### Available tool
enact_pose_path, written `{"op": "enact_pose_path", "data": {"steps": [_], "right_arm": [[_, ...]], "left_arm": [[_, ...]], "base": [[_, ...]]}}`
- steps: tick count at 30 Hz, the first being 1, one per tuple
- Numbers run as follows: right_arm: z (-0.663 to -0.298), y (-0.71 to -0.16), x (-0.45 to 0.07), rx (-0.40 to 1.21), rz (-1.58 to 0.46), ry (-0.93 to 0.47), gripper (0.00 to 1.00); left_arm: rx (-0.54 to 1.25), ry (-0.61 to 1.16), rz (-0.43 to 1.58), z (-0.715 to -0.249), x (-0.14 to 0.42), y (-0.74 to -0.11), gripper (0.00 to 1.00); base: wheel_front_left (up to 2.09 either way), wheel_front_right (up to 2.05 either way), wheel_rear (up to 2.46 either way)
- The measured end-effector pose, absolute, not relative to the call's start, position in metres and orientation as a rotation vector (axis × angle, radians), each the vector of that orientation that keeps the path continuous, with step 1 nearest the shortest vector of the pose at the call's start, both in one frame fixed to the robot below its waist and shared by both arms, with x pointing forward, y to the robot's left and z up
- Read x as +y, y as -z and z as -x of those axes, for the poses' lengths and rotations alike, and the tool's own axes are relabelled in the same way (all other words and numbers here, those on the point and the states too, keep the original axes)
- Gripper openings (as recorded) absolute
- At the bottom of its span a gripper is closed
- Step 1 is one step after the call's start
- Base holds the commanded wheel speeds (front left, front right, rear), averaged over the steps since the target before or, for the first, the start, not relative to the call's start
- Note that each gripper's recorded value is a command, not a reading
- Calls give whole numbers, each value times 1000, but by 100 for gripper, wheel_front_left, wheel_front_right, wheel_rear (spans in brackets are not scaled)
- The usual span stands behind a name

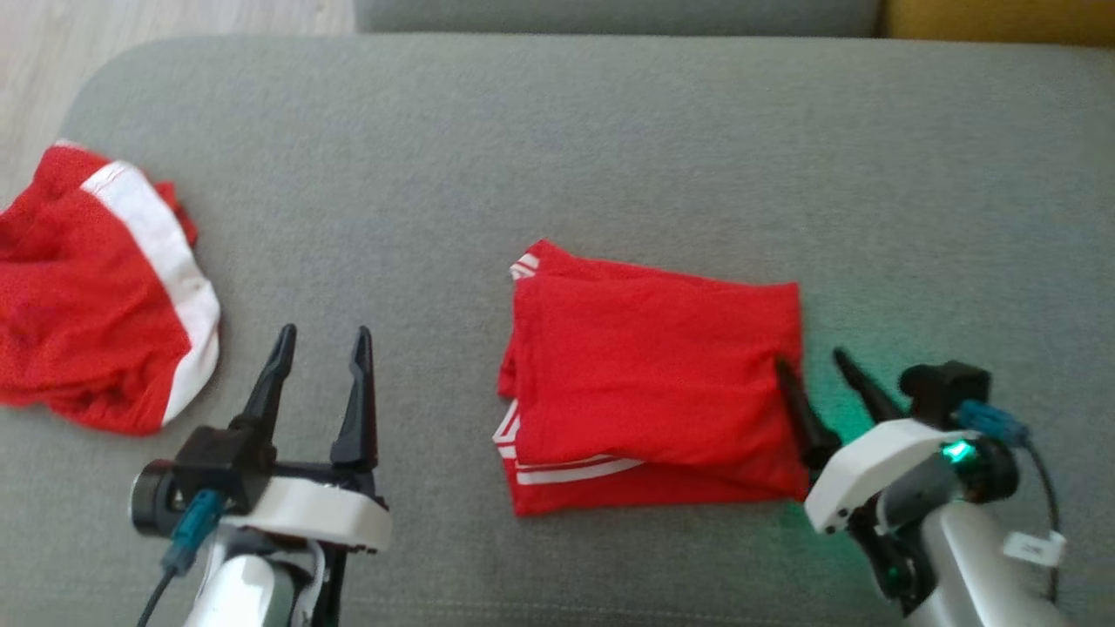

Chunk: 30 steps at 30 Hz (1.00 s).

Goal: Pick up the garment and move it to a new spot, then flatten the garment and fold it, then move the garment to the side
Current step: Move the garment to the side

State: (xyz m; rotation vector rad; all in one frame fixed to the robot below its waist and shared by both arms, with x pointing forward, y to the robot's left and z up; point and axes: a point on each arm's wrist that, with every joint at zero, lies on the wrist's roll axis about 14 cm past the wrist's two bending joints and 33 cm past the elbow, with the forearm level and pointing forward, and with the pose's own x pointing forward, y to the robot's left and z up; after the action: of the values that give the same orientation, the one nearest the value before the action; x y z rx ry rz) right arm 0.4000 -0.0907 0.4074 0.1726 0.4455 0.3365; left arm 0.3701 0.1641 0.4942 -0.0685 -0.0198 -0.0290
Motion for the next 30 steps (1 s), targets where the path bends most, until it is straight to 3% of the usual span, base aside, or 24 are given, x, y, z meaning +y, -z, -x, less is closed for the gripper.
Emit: {"op": "enact_pose_path", "data": {"steps": [5, 8, 9, 10, 11, 12, 22, 30], "right_arm": [[-384, -364, -72, 636, -196, -379, 100], [-388, -361, -67, 664, -215, -389, 100], [-391, -362, -66, 663, -215, -391, 96], [-392, -363, -66, 668, -219, -392, 44], [-393, -363, -66, 668, -219, -391, 13], [-394, -364, -67, 667, -220, -389, 0], [-397, -373, -81, 618, -204, -359, 0], [-414, -399, -157, 524, -103, -218, 0]], "left_arm": [[5, 1, 74, -372, 171, -486, 100], [12, -11, 71, -374, 175, -483, 100], [13, -13, 70, -375, 176, -483, 100], [12, -17, 69, -376, 178, -483, 100], [8, -21, 69, -377, 179, -484, 100], [6, -22, 68, -378, 179, -484, 100], [-10, 48, 63, -394, 161, -486, 100], [-42, 154, 87, -414, 124, -493, 100]], "base": [[0, 0, 0], [0, 0, 0], [0, 0, 0], [0, 0, 0], [0, 0, 0], [0, 0, 0], [0, 0, 0], [0, 0, 0]]}}
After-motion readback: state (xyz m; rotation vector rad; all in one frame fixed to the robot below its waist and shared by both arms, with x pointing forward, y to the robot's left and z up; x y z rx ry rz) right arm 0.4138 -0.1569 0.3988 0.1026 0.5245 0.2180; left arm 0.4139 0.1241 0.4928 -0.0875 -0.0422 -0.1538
